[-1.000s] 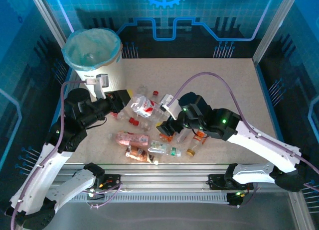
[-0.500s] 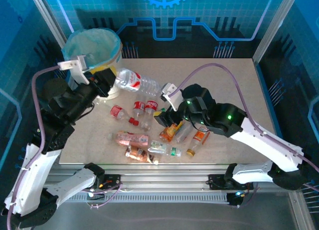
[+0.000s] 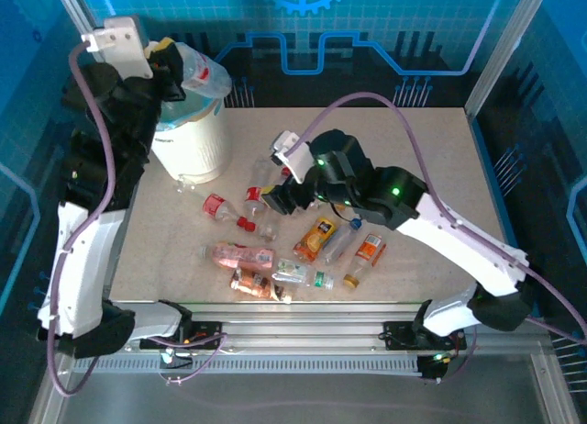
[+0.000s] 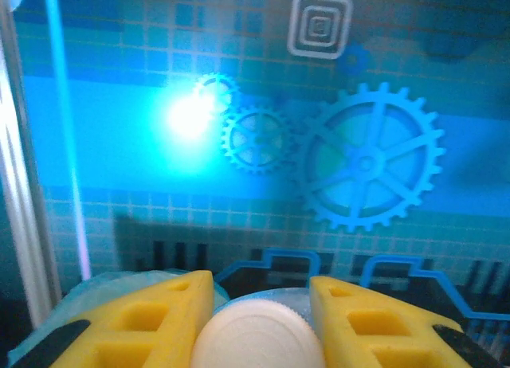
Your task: Put the plastic bottles in the bin
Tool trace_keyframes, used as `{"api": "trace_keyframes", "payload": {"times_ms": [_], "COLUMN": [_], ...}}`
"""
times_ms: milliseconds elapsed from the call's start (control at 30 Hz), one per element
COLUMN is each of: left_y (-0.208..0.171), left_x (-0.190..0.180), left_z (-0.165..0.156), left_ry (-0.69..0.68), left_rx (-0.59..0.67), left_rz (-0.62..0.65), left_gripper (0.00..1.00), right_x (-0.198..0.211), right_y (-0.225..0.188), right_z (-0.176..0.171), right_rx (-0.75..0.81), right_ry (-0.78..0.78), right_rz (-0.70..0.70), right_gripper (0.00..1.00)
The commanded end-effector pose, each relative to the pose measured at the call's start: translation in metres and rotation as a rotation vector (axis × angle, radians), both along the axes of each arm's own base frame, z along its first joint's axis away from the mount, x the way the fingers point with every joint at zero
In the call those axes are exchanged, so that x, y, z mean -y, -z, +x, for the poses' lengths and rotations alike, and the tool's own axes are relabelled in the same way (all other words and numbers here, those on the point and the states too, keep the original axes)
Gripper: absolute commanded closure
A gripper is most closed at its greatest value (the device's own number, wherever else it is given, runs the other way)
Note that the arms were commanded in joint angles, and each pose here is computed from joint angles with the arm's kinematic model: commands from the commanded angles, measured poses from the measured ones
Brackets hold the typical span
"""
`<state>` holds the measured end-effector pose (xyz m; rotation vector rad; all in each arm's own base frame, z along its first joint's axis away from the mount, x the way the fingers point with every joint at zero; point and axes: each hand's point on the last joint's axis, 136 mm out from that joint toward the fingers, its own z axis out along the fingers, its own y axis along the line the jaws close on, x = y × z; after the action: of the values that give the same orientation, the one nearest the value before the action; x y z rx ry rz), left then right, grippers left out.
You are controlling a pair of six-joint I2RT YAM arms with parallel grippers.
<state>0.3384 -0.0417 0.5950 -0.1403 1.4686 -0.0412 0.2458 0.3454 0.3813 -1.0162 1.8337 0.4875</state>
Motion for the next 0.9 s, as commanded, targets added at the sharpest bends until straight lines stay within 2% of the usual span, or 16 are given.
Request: {"api": "trace_keyframes", "payload": {"times_ms": [0, 200, 467, 867], "left_y": [0.013, 0.052, 0.100, 0.177], "left_x": [-0.024, -0.071, -0.126, -0.135], "left_z": [0.020, 0.061, 0.096, 0.134], "left_ry": [-0.082, -0.144, -0.191, -0.141], "left_rx": [-0.074, -0.191, -0.309, -0.509], "left_rz": [0.030, -0.046, -0.123, -0.072], "left_gripper": [1.00, 1.00, 1.00, 1.00], "right_x": [-0.012, -0.022, -0.026, -0.028], "right_y": [0.004, 0.026, 0.051, 0.071], "right_z": [0.002, 0.014, 0.027, 0.032], "right_rx": [-0.032, -0.037, -0.088, -0.139], "right_ry": [-0.043, -0.040, -0.043, -0.022], "right_rz": [-0.028, -0.083, -0.126, -0.155], "right_gripper": [0.16, 0.16, 0.16, 0.16]}}
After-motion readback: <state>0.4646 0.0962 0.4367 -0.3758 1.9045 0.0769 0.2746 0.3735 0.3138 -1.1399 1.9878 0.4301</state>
